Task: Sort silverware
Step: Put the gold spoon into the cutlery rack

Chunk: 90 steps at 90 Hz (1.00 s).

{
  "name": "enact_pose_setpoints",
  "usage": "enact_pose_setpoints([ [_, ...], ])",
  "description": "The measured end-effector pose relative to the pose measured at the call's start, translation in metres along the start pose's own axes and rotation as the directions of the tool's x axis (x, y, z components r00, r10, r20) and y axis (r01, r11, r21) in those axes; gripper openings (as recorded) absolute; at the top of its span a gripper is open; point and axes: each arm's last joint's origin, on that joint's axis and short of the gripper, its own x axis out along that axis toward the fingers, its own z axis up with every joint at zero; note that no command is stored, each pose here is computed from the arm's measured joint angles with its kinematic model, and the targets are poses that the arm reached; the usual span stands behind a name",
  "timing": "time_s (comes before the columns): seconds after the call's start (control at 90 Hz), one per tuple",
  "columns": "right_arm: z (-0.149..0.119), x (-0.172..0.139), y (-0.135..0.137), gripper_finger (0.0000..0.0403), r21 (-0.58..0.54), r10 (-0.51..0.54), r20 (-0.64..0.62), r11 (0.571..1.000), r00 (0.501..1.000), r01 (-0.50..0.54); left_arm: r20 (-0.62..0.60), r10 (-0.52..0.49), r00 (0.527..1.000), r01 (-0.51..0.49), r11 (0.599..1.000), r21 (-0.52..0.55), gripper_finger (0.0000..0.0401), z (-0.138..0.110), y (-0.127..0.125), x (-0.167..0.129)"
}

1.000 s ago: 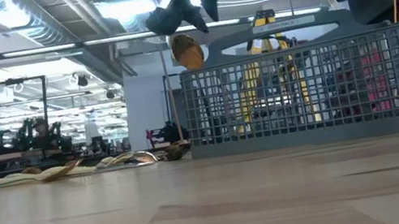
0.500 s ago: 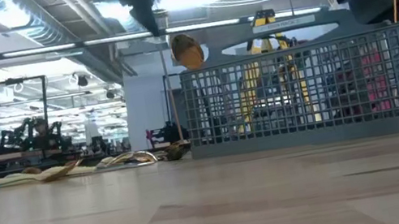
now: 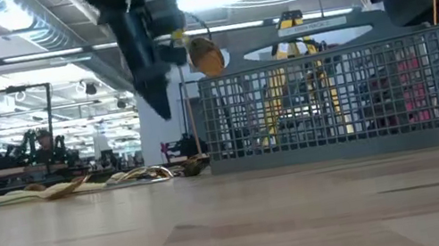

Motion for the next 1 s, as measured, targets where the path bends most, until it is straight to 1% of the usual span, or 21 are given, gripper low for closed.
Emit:
enact_pose_setpoints([
  [0.1,0.0,0.0,0.0,0.0,0.0,0.0,0.001,1.0,1.0,0.0,0.025,0.021,0.999,-0.021,0.999,-0.029,0.0122,-0.009,-0.006,0.017],
  [0.222,0.0,0.0,0.0,0.0,0.0,0.0,0.001,1.0,1.0,0.0,0.038,0.034,0.999,-0.031,0.997,-0.075,0.0122,-0.017,-0.01,0.029],
  [0.444,0.0,0.0,0.0,0.0,-0.001,0.0,0.001,1.0,1.0,0.0,-0.023,0.009,1.0,-0.01,0.997,-0.081,0.0122,-0.02,-0.019,0.054],
  [0.7,0.0,0.0,0.0,0.0,-0.001,0.0,0.0,1.0,1.0,0.0,-0.01,-0.01,1.0,0.01,0.997,-0.073,0.0122,-0.018,-0.024,0.059],
  [0.8,0.0,0.0,0.0,0.0,-0.001,0.0,0.0,1.0,1.0,0.0,-0.018,-0.061,0.998,0.06,0.996,-0.071,0.0122,-0.019,-0.026,0.061],
  [1.0,0.0,0.0,0.0,0.0,-0.001,0.0,-0.003,1.0,1.0,0.0,-0.05,-0.06,0.997,0.057,0.996,-0.07,0.0121,-0.021,-0.027,0.07],
])
